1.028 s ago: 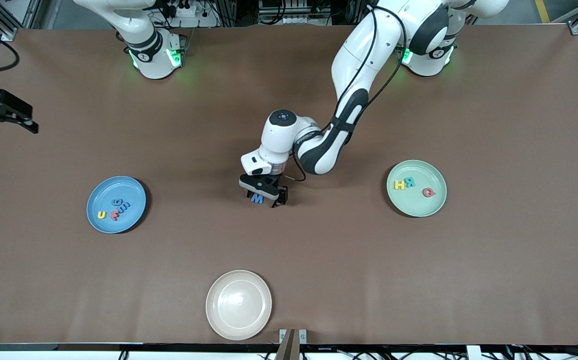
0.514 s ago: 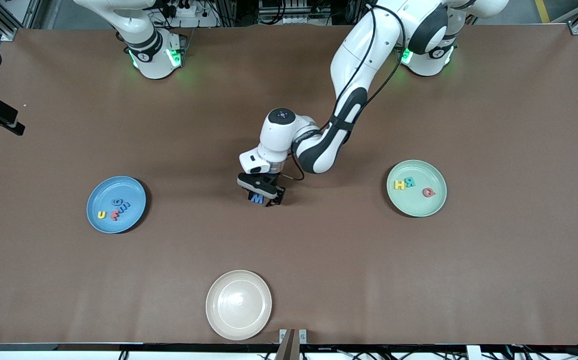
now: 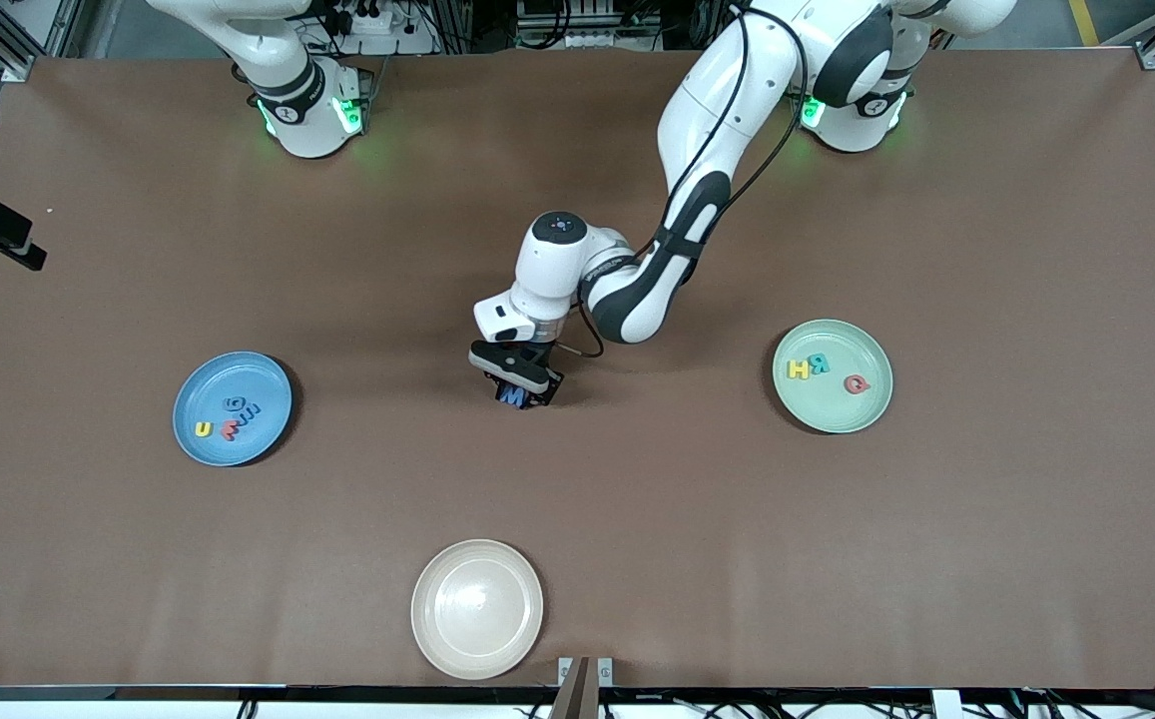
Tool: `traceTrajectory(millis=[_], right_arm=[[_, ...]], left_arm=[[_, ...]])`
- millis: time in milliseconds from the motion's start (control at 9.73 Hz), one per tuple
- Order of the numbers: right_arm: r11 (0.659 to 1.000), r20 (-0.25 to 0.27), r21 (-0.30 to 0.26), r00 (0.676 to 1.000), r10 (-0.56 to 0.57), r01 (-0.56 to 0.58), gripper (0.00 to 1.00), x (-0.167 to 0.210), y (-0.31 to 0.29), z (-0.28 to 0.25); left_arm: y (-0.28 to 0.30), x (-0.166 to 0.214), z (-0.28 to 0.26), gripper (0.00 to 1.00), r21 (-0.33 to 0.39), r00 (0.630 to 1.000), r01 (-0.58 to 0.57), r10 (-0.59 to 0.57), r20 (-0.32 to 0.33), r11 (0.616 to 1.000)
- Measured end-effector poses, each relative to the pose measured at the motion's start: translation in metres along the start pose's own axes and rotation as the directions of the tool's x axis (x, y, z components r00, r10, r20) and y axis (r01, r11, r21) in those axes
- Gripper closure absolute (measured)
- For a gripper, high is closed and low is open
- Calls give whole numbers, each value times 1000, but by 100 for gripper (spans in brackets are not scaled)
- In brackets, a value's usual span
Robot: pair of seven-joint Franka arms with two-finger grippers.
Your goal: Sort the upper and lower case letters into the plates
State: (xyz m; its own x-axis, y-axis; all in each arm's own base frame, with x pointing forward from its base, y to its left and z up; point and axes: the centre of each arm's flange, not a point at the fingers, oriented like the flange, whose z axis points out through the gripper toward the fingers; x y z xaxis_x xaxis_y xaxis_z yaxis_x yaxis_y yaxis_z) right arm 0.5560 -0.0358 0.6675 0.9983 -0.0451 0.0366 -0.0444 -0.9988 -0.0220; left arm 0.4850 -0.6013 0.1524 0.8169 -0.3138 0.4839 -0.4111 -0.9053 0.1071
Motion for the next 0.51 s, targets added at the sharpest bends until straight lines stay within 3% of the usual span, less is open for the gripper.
traceTrajectory(millis=[514], right_arm=[[999, -3, -35, 1000, 3, -3, 0, 0, 4, -1]], left_arm=[[0, 3, -2, 56, -4, 1000, 31, -31, -1, 1000]])
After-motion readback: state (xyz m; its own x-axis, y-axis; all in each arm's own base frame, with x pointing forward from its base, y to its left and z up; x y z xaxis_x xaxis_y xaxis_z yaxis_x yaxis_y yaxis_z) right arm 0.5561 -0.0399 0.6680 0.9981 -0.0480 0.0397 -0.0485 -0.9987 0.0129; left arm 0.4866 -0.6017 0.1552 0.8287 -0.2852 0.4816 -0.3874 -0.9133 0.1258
